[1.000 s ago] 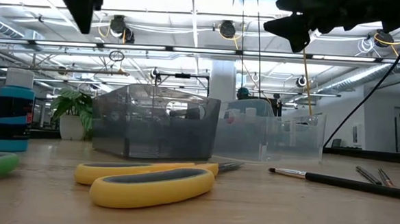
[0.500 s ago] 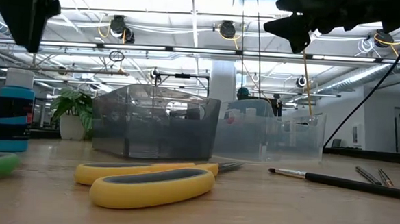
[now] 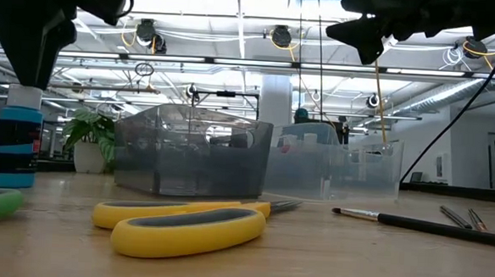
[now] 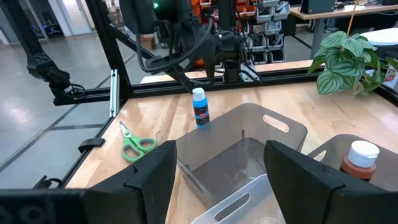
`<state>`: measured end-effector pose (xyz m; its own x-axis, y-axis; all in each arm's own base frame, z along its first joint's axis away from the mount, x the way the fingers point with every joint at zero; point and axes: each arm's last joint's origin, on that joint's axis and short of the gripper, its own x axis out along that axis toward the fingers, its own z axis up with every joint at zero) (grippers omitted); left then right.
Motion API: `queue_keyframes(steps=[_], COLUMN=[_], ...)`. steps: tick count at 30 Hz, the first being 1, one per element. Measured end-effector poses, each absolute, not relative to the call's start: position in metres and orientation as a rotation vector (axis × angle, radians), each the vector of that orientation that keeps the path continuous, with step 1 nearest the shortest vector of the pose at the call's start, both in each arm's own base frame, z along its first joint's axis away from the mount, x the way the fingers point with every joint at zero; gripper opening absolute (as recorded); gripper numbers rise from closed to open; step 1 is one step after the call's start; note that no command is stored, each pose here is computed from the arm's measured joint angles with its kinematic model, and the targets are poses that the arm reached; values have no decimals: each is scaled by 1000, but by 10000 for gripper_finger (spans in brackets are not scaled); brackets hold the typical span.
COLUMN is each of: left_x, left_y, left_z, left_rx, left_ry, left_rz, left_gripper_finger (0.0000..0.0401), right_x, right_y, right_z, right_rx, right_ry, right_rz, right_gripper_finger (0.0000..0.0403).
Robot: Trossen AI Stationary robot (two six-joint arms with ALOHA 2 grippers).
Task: Pick & Place Paint Supplies
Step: Put the blue paint bottle into the top black bin
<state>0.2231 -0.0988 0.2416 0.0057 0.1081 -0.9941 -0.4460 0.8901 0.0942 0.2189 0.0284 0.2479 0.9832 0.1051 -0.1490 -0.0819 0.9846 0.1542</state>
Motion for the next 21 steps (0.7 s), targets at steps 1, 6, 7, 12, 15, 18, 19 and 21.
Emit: queue_keyframes(steps=[1,6,7,12,15,18,19,21], left_x=[223,223,223,221,220,220,220,220], left_y=[-98,-97,-97,-96,-96,-96,-96,-96], left_z=[241,238,236,226,224,224,224,224], left_rx=[-282,-299,-302,-320,-322,-323,-324,-327], left_ry=[1508,1517,1521,1528,1532,1530,1529,1528], left_rz=[444,451,451,447,459,461,462,463], left_gripper_finger=[248,248,248,248,248,248,248,240], right_x=[219,219,219,219,219,219,219,219], right_y=[28,28,28,29,29,29,29,28], right_z=[248,248,248,248,248,248,248,248], right_rx=[148,150,150,151,151,151,151,151], right_ry=[157,158,158,158,158,158,158,158], right_rz=[94,94,94,95,94,94,95,94], right_gripper_finger=[229,230,229,227,228,228,227,226])
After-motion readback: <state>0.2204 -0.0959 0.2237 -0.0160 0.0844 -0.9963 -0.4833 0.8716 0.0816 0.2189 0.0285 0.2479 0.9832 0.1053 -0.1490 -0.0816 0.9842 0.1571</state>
